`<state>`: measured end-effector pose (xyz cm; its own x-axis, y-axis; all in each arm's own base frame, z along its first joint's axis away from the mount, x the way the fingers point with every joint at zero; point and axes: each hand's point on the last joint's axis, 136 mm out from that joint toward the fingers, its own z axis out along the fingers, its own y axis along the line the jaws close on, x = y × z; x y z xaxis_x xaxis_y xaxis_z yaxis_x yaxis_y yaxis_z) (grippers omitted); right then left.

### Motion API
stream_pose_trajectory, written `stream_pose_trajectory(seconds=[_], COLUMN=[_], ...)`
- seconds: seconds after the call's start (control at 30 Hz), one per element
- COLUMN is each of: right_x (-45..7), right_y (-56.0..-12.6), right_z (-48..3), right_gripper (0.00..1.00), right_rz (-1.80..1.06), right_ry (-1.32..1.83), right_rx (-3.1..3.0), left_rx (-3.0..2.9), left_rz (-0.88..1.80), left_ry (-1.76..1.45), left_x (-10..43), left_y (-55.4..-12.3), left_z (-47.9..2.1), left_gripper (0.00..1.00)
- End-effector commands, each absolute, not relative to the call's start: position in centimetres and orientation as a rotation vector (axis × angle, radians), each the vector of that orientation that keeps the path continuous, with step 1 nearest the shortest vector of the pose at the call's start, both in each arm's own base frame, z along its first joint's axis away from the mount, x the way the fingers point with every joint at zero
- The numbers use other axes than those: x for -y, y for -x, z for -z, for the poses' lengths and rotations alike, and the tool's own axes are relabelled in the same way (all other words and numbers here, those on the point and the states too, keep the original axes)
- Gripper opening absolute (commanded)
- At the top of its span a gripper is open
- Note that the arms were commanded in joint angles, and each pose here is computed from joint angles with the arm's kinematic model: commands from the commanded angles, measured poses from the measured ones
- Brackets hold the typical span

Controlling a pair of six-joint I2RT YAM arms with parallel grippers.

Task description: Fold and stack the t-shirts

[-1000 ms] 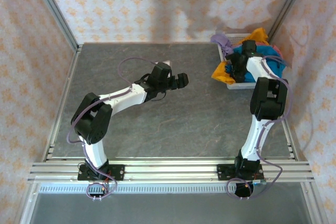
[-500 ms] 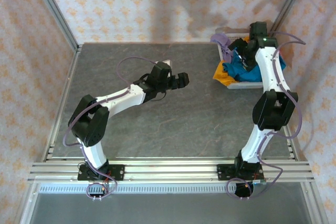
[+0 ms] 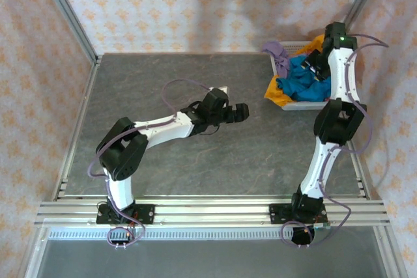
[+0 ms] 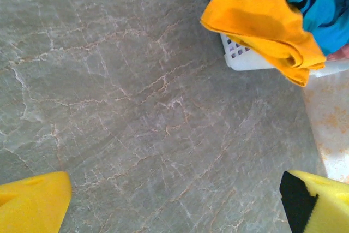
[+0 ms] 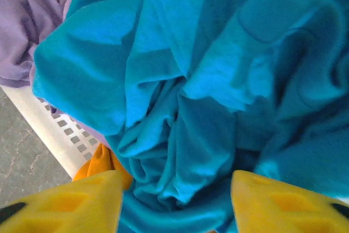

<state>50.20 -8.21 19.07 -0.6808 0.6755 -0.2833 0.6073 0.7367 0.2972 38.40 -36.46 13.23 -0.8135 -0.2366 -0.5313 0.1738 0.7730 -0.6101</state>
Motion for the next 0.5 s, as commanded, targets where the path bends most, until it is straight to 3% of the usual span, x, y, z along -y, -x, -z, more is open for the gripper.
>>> stream_pose_trajectory(seconds=[0.0,0.2,0.4,0.47], right_x=[7.0,7.0,6.8,6.7], right_y=[-49.2,-49.1,-49.0,-49.0], right_z=[-18.0,-16.6,-17.5,-18.6], right_gripper=[0.45,0.27,0.01,0.0], right_rz=[-0.286,-0.277,-0.287,-0.292], right_ry=[-0.95,-0.946,-0.934,-0.92], right_rx=[-2.67,-2.707,-2.685,-2.661], left_rx=[-2.316,-2.337,-2.347,-2.344], left_rz=[0.942,0.944,0.92,0.911], left_ry=[0.063,0.054,0.054,0.06], left_x=[37.6,38.0,37.7,37.4], left_y=[-39.1,-39.1,-39.0,-38.9], left_z=[-14.5,-13.9,-13.8,-13.9], left_gripper=[0.99,0.99,0.99,0.99])
